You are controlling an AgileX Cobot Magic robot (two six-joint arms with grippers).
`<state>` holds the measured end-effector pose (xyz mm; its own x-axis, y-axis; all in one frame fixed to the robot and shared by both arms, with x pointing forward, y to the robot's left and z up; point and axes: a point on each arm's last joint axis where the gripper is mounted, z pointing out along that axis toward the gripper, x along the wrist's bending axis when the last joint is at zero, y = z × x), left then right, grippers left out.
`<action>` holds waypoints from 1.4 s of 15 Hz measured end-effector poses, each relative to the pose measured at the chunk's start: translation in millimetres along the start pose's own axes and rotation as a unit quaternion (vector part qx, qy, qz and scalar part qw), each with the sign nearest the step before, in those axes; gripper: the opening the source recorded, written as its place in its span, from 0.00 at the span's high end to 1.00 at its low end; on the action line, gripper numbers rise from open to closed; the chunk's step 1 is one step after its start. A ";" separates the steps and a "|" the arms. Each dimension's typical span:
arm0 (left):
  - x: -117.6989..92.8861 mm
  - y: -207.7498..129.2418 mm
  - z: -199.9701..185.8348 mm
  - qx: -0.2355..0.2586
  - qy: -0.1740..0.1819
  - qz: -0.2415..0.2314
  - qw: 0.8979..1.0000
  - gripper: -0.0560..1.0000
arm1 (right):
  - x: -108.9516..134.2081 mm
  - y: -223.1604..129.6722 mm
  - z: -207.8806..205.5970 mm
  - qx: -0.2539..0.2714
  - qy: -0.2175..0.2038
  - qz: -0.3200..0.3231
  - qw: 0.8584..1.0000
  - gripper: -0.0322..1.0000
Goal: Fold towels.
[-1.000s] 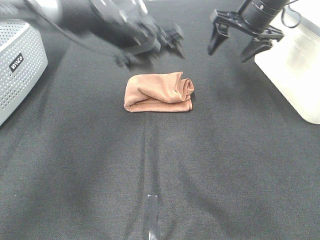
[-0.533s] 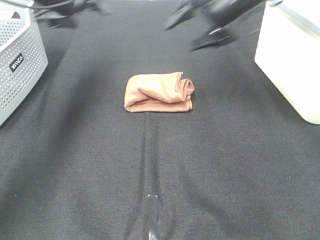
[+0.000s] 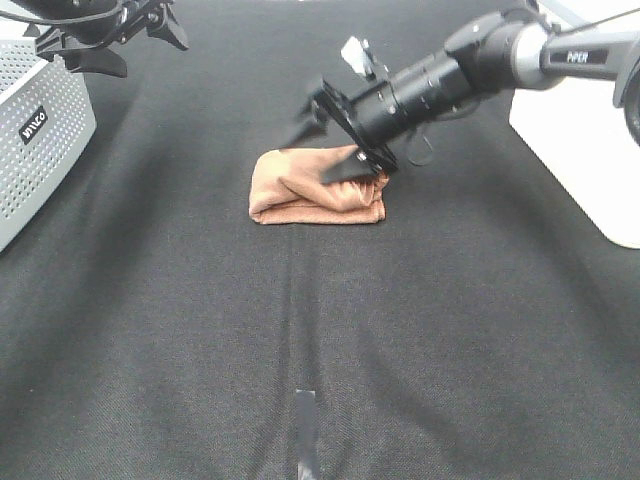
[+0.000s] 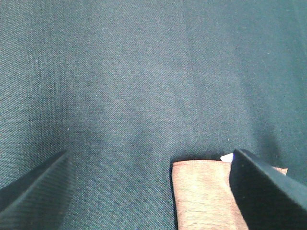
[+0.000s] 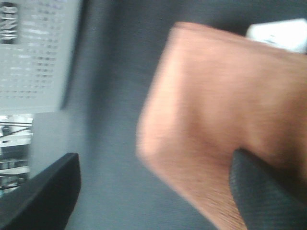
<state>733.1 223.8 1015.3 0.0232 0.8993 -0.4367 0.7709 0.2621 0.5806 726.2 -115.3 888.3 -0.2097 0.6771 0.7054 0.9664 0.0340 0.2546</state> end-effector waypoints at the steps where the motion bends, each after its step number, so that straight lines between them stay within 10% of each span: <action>1: 0.0 0.0 0.0 0.000 0.000 0.000 1.000 0.17 | 0.0 0.0 0.0 0.000 0.000 0.000 1.000 0.20; 9: -0.3 -7.4 -0.3 0.040 -0.002 0.000 0.999 0.17 | -32.0 5.6 -42.5 0.018 -0.047 0.022 0.998 0.21; 21: -43.8 -10.2 -169.9 0.091 0.047 0.142 0.985 0.17 | 82.8 -15.1 -196.7 -0.013 -0.207 -0.075 0.975 0.21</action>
<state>616.1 241.3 1145.2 0.2018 0.9579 -0.2041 0.8438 -0.0642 0.5328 665.0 -204.3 1073.0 -0.2648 0.9049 0.3332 0.9244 0.1398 0.3550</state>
